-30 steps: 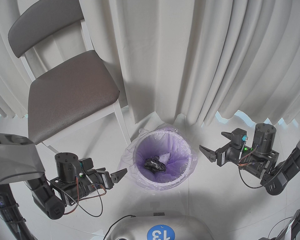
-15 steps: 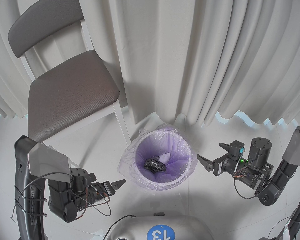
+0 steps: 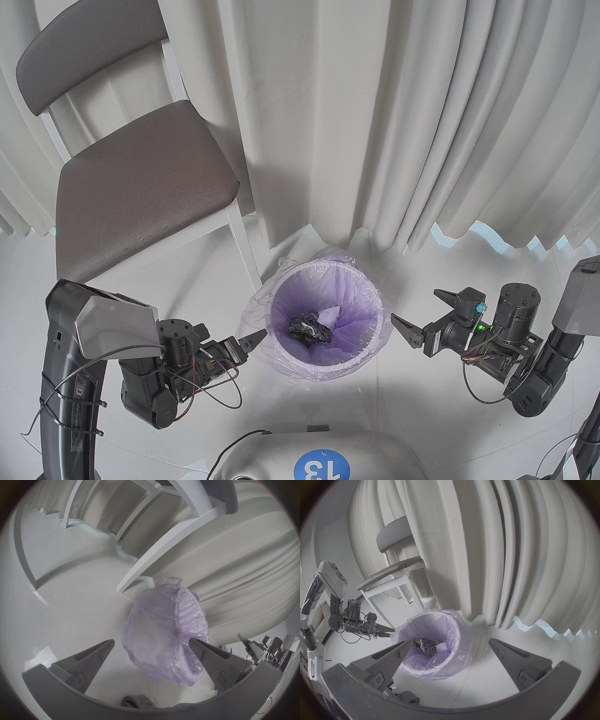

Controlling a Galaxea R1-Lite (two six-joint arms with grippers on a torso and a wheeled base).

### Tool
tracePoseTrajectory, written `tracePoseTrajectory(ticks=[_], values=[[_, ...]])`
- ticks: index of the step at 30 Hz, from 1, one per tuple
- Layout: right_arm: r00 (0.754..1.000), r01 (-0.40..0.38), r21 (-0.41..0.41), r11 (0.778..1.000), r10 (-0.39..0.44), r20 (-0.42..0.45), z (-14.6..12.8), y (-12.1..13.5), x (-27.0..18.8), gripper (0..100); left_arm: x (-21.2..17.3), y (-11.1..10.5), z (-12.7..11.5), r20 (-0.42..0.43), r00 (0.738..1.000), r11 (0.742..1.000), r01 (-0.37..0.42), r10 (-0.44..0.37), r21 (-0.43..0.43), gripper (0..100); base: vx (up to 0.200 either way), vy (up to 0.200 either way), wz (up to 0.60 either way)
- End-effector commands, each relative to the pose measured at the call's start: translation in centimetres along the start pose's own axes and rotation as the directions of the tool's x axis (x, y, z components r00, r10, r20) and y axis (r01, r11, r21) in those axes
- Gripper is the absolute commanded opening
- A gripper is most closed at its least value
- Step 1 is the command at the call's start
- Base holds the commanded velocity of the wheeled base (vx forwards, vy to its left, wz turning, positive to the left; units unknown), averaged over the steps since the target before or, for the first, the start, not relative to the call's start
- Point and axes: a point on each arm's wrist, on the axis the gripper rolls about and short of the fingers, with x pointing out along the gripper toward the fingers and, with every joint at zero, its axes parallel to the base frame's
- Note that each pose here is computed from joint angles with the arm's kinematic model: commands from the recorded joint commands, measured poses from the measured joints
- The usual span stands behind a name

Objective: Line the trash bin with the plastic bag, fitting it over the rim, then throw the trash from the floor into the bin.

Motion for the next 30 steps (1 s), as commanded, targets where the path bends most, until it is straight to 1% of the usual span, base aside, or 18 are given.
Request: tracePoseTrajectory(ticks=[1,6,13,14,17,21,26,29,30], values=[[1.000,0.001,0.000,1.000,-0.001,-0.028,-0.9,-0.1,0.3,100,0.5,-0.2,0.3,0.026,0.999,1.000,0.025,-0.025,0.002,100,0.000,0.000,0.00],[0.999,0.001,-0.006,1.000,-0.001,-0.033,-1.1,-0.1,0.4,100,1.2,-0.9,0.5,0.041,0.998,0.999,0.053,-0.053,-0.008,100,0.000,0.000,0.00],[1.000,0.003,-0.006,1.000,-0.003,-0.016,-1.0,-0.2,0.4,100,1.2,-1.2,0.9,0.058,0.997,0.998,0.059,-0.059,-0.002,100,0.000,0.000,0.00],[1.000,0.003,-0.006,1.000,-0.003,-0.016,-1.1,-0.2,0.4,100,1.1,-1.1,1.0,0.062,0.997,0.999,0.053,-0.052,-0.003,0,0.000,0.000,0.00],[1.000,0.003,-0.012,1.000,-0.003,-0.015,-1.1,-0.2,0.4,100,0.6,-1.4,1.2,0.076,0.996,0.999,0.036,-0.036,-0.004,0,0.000,0.000,0.00],[1.000,-0.002,-0.014,1.000,0.001,-0.021,-1.2,-0.1,0.4,100,-0.3,-1.6,1.1,0.064,0.998,1.000,0.023,-0.022,-0.011,0,0.000,0.000,0.00],[0.999,-0.021,-0.031,0.999,0.020,-0.031,-1.4,-0.1,0.1,100,0.4,-0.7,0.8,0.057,0.998,1.000,0.017,-0.017,-0.004,0,0.000,0.000,0.00],[0.999,-0.021,-0.029,0.999,0.020,-0.035,-1.5,-0.1,0.1,100,1.9,-0.1,0.6,0.068,0.997,0.999,0.027,-0.030,0.034,0,0.000,0.000,0.00],[0.999,-0.023,-0.028,0.999,0.022,-0.041,-1.7,-0.1,0.2,100,2.4,0.3,0.3,0.065,0.997,0.998,0.027,-0.031,0.064,0,0.000,0.000,0.00]])
